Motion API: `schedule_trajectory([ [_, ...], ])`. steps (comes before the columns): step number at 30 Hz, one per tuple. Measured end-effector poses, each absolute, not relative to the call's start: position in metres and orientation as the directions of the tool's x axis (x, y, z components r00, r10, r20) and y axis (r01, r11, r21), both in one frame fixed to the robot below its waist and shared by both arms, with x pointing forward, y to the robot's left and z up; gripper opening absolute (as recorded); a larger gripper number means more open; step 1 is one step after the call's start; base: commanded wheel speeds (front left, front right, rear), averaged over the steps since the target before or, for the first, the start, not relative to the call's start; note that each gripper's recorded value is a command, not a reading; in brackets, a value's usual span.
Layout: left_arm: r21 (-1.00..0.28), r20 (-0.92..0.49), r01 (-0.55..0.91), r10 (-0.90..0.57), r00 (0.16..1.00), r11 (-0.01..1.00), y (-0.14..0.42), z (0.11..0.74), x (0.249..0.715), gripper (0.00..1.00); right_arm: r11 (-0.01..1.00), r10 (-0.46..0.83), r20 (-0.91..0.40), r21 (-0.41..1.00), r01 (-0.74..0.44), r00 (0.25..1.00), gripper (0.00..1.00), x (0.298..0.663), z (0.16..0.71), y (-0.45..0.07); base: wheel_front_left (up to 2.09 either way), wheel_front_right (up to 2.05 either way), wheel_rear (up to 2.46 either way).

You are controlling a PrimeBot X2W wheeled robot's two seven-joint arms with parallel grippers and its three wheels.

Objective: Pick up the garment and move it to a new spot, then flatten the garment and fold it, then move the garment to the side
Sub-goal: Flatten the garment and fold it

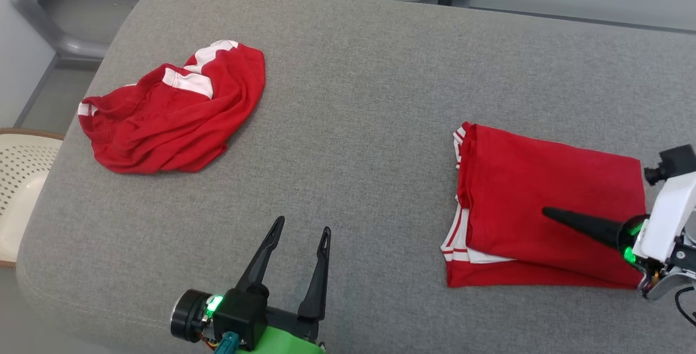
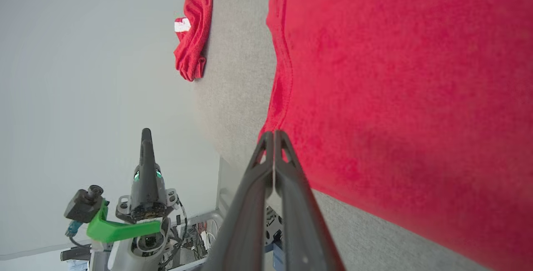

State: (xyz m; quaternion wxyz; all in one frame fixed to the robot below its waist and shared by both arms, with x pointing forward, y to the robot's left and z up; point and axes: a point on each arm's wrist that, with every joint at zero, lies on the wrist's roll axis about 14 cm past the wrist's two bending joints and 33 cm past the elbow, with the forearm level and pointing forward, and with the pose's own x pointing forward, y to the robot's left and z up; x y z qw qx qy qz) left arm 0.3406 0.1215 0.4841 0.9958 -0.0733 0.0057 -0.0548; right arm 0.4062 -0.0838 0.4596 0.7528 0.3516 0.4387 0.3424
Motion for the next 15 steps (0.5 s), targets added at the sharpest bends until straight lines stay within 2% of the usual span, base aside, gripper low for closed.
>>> schedule_trajectory([
  [4, -0.146, 0.005, 0.11, -0.111, 0.994, 0.983, 0.121, 0.487, 0.34, 1.0, 0.557, 0.765, -0.338, 0.776, -0.297, 0.549, 0.0, 0.431, 0.49, -0.093, 0.0, 0.0, 0.0],
  [5, -0.147, 0.009, 0.105, -0.105, 0.994, 0.984, 0.123, 0.488, 0.34, 1.0, 0.575, 0.737, -0.309, 0.754, -0.317, 0.602, 0.29, 0.437, 0.497, -0.096, 0.0, 0.0, 0.0],
  [6, -0.151, 0.013, 0.098, -0.097, 0.995, 0.984, 0.125, 0.489, 0.341, 1.0, 0.586, 0.719, -0.289, 0.741, -0.328, 0.632, 0.41, 0.441, 0.5, -0.096, 0.0, 0.0, 0.0],
  [7, -0.154, 0.017, 0.088, -0.087, 0.996, 0.984, 0.129, 0.49, 0.341, 1.0, 0.606, 0.7, -0.268, 0.713, -0.352, 0.662, 1.0, 0.442, 0.504, -0.095, 0.0, 0.0, 0.0],
  [10, -0.17, 0.021, 0.072, -0.069, 0.997, 0.983, 0.134, 0.491, 0.343, 1.0, 0.686, 0.628, -0.221, 0.609, -0.398, 0.746, 1.0, 0.446, 0.507, -0.097, 0.0, 0.0, 0.0],
  [15, -0.199, 0.024, 0.055, -0.051, 0.998, 0.978, 0.14, 0.491, 0.345, 1.0, 0.785, 0.507, -0.111, 0.469, -0.405, 0.855, 1.0, 0.441, 0.498, -0.104, 0.0, 0.0, 0.0],
])
